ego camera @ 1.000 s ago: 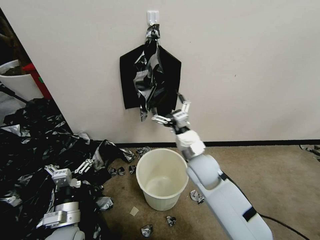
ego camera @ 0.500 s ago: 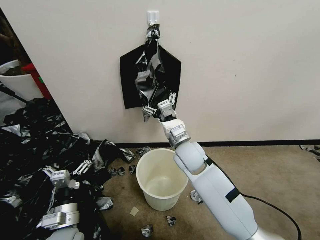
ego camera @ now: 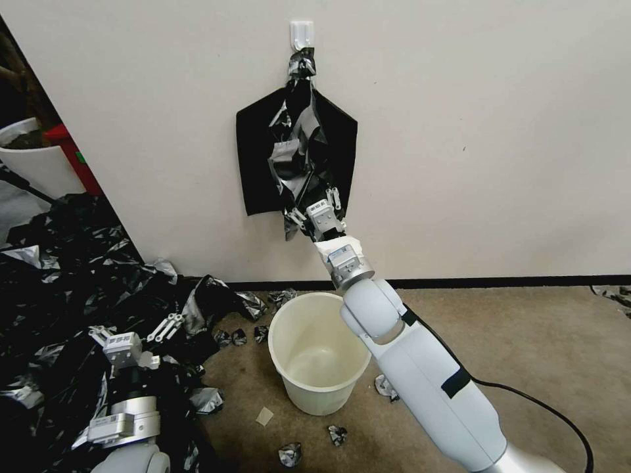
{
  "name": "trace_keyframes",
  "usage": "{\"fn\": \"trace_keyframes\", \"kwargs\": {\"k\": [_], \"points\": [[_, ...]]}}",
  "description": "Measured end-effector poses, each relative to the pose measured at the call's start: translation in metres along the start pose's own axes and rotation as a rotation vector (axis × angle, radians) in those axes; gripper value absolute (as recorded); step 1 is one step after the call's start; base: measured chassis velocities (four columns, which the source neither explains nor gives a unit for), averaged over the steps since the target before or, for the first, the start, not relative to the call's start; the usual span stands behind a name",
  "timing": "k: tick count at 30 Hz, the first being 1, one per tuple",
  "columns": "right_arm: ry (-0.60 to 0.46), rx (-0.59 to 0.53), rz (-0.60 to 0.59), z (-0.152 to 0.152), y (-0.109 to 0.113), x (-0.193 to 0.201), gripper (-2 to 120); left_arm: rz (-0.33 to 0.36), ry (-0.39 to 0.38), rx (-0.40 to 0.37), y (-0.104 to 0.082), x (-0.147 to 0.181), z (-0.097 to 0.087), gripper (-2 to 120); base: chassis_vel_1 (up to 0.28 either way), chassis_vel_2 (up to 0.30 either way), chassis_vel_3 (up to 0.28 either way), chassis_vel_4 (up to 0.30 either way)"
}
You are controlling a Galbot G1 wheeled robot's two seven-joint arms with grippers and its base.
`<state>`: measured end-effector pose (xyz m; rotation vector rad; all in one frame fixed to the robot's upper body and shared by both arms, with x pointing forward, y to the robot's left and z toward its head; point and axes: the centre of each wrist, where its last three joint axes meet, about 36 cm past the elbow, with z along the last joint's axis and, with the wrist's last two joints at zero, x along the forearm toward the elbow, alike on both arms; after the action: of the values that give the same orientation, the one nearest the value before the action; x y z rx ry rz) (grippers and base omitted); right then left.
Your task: Place a trash bag onto the trash bin.
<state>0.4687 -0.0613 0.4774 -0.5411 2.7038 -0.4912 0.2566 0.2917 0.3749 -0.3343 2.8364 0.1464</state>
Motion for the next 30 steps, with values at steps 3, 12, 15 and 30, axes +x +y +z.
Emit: {"fn": "trace_keyframes", "kwargs": {"k": [3,12,15,30], "points": [[0.010,0.004,0.000,0.000,0.001,-0.001,92,0.000,0.000,-0.001,0.001,0.000,0.000,100,0.000,0.000,0.000,0.000],[0.062,0.060,0.028,0.001,-0.005,-0.010,75,0.000,0.000,0.000,0.001,-0.002,0.001,100,0.000,0.000,0.000,0.000],[0.064,0.069,0.037,0.001,-0.006,-0.010,61,-0.001,0.001,0.001,0.001,-0.002,0.002,100,0.000,0.000,0.000,0.000],[-0.083,0.011,0.173,0.000,-0.004,-0.013,7,0.015,-0.007,0.009,0.005,-0.017,-0.001,100,0.000,0.000,0.000,0.000]]}}
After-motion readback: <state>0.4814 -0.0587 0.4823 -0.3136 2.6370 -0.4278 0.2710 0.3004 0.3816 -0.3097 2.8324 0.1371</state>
